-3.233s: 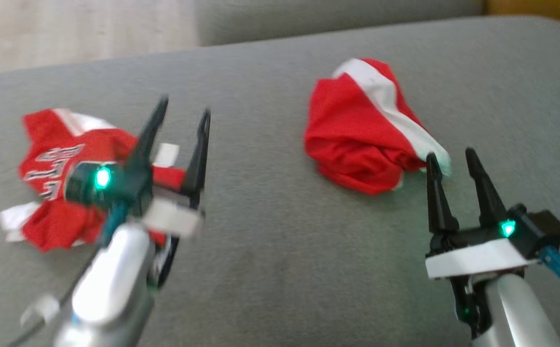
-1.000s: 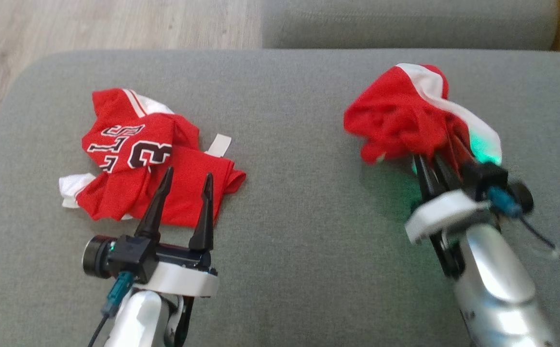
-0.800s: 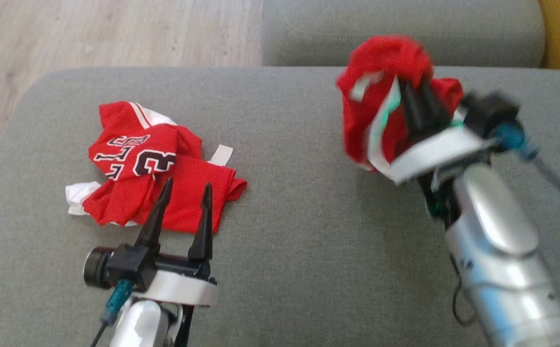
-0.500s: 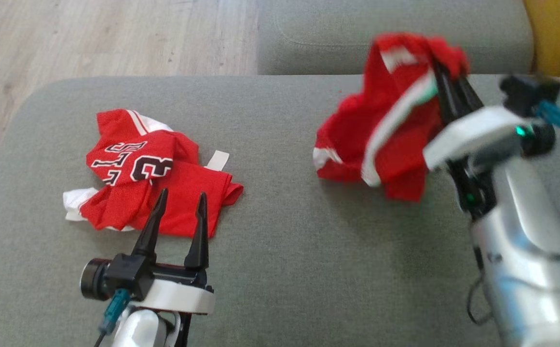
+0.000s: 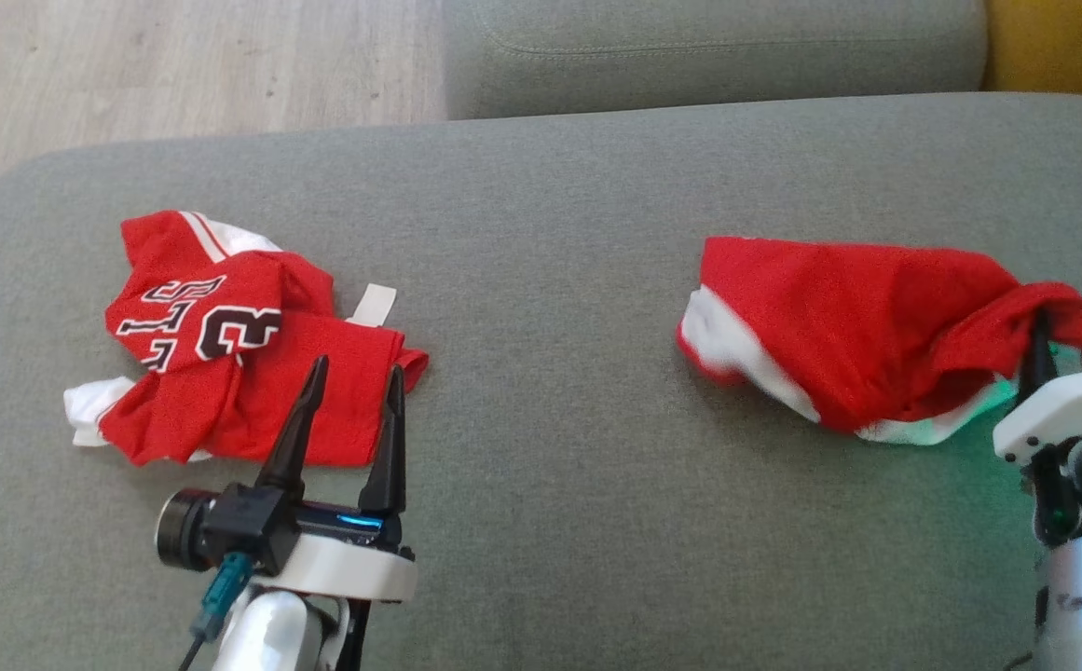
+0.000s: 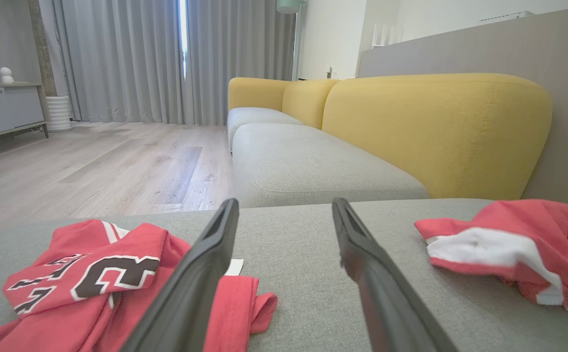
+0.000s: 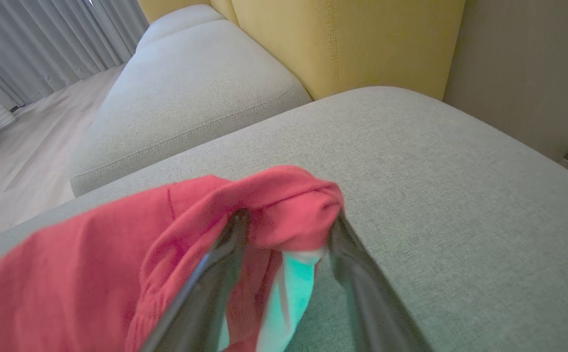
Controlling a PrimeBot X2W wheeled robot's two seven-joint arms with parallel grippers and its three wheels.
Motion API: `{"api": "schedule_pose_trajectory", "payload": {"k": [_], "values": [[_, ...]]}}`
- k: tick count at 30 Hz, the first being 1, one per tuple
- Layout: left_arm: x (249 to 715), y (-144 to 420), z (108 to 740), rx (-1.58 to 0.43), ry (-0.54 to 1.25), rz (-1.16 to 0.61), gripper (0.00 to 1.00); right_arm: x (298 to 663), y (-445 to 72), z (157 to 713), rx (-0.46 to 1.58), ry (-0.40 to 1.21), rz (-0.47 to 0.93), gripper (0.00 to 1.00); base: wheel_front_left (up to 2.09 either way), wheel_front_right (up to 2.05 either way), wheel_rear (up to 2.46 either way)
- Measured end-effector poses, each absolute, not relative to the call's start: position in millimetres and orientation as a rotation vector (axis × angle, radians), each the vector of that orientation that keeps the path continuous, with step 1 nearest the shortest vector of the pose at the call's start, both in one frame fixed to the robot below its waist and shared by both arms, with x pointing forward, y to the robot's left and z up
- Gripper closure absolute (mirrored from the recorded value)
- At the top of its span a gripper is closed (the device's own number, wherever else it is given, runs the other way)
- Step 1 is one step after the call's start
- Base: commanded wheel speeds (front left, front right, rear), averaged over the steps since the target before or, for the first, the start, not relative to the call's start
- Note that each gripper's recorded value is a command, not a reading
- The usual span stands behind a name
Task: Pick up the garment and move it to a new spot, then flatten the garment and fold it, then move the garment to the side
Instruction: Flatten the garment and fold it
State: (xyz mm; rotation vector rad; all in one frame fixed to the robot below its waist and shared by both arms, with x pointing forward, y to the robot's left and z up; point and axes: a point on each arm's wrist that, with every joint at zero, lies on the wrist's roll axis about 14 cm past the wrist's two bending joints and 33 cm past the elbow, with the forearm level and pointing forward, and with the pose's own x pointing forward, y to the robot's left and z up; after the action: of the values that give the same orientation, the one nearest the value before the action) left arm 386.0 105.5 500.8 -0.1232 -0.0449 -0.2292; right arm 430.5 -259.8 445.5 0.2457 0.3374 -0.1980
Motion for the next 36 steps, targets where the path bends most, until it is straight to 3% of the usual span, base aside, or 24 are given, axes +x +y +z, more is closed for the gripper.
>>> {"api": "schedule_pose_trajectory", "payload": {"k": [6, 11, 14, 18, 24, 36], "values": [[389, 98, 500, -0.125, -0.043, -0.250, 0.00, 440, -261, 466, 0.172, 0.257, -0.195, 0.00, 0.00, 0.00, 0.00], [390, 94, 502, -0.126, -0.047, -0.261, 0.00, 448, -231, 502, 0.115, 0.093, -0.094, 0.00, 0.00, 0.00, 0.00], [390, 91, 505, -0.126, -0.055, -0.271, 0.00, 431, -198, 506, 0.157, 0.012, 0.001, 0.00, 0.00, 0.00, 0.00], [389, 89, 509, -0.125, -0.066, -0.277, 0.00, 401, -179, 483, 0.178, 0.030, 0.045, 0.00, 0.00, 0.00, 0.00], [386, 90, 510, -0.124, -0.070, -0.274, 0.00, 371, -184, 448, 0.233, 0.113, 0.009, 0.00, 0.00, 0.00, 0.00], [386, 91, 500, -0.126, -0.040, -0.272, 0.00, 379, -262, 425, 0.315, 0.151, -0.270, 0.00, 0.00, 0.00, 0.00]]}}
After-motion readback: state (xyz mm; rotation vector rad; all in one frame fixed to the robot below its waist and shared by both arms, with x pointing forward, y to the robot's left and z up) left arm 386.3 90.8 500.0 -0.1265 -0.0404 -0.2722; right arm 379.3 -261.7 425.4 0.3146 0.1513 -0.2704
